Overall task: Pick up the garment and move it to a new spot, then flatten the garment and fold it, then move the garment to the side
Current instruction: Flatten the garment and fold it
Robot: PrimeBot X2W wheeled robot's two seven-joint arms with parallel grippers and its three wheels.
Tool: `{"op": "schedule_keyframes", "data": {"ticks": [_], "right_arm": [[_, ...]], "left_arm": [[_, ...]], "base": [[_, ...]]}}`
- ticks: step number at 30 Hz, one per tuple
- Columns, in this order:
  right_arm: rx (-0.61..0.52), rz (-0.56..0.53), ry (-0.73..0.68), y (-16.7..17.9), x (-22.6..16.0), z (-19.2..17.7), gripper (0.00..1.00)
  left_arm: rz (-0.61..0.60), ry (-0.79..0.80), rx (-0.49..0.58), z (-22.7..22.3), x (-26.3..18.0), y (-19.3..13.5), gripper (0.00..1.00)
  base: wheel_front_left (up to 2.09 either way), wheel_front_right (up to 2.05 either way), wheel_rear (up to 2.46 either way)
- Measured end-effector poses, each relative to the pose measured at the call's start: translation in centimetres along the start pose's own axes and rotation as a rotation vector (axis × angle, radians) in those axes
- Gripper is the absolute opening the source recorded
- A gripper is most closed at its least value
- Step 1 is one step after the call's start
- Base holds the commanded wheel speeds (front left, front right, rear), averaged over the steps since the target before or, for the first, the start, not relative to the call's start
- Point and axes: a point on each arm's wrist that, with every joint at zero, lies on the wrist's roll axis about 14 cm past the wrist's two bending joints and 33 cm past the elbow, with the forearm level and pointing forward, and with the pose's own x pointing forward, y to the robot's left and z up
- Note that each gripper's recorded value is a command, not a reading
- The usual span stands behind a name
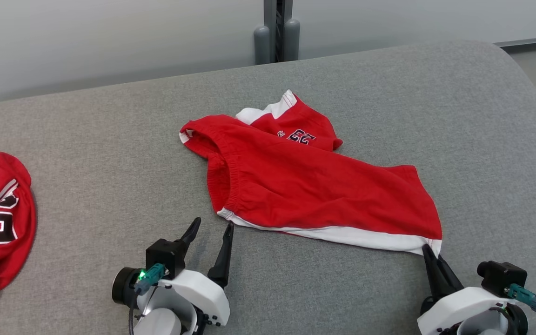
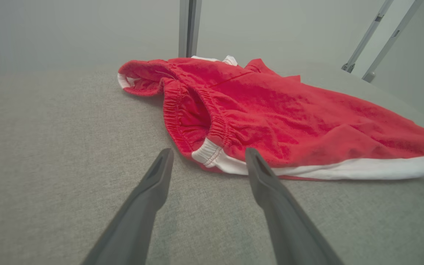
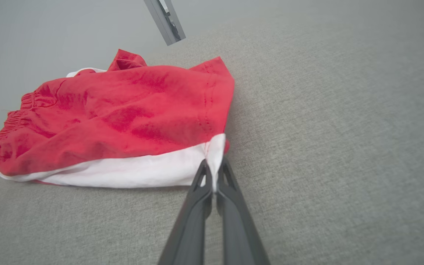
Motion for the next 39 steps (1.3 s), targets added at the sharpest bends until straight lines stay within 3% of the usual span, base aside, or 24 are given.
{"op": "schedule_keyframes", "data": {"ticks": [3,22,32,33,36,37,38,39], "right_arm": [[0.003,0.004,0.004,0.2,0.1,-0.1,0.00],[0.021,-0.009,0.017,-0.2,0.1,-0.6,0.00],[0.016,0.006,0.022,0.3,0.4,-0.7,0.00],[0.015,0.008,0.022,0.3,0.4,-0.7,0.00],[0.009,0.011,0.025,0.3,0.4,-0.7,0.00],[0.009,0.011,0.025,0.3,0.4,-0.7,0.00],[0.008,0.012,0.025,0.4,0.4,-0.7,0.00],[0.008,0.012,0.024,0.4,0.4,-0.7,0.00]], "left_arm": [[0.004,0.019,-0.041,-0.3,1.0,0.2,1.00],[-0.027,0.134,0.027,-2.9,3.6,0.7,1.00],[-0.006,0.162,-0.038,-3.6,3.7,1.2,1.00],[-0.005,0.167,-0.053,-3.7,3.7,1.1,0.96],[-0.006,0.187,-0.087,-4.1,3.6,0.9,0.46],[-0.009,0.191,-0.095,-4.1,3.7,0.8,0.37],[-0.012,0.192,-0.104,-4.1,3.7,0.6,0.37],[-0.013,0.195,-0.114,-4.2,3.7,0.5,0.08]], "base": [[0.00,0.00,0.00],[0.00,0.00,0.00],[0.00,0.00,0.00],[0.00,0.00,0.00],[0.00,0.00,0.00],[0.00,0.00,0.00],[0.00,0.00,0.00],[0.00,0.00,0.00]]}}
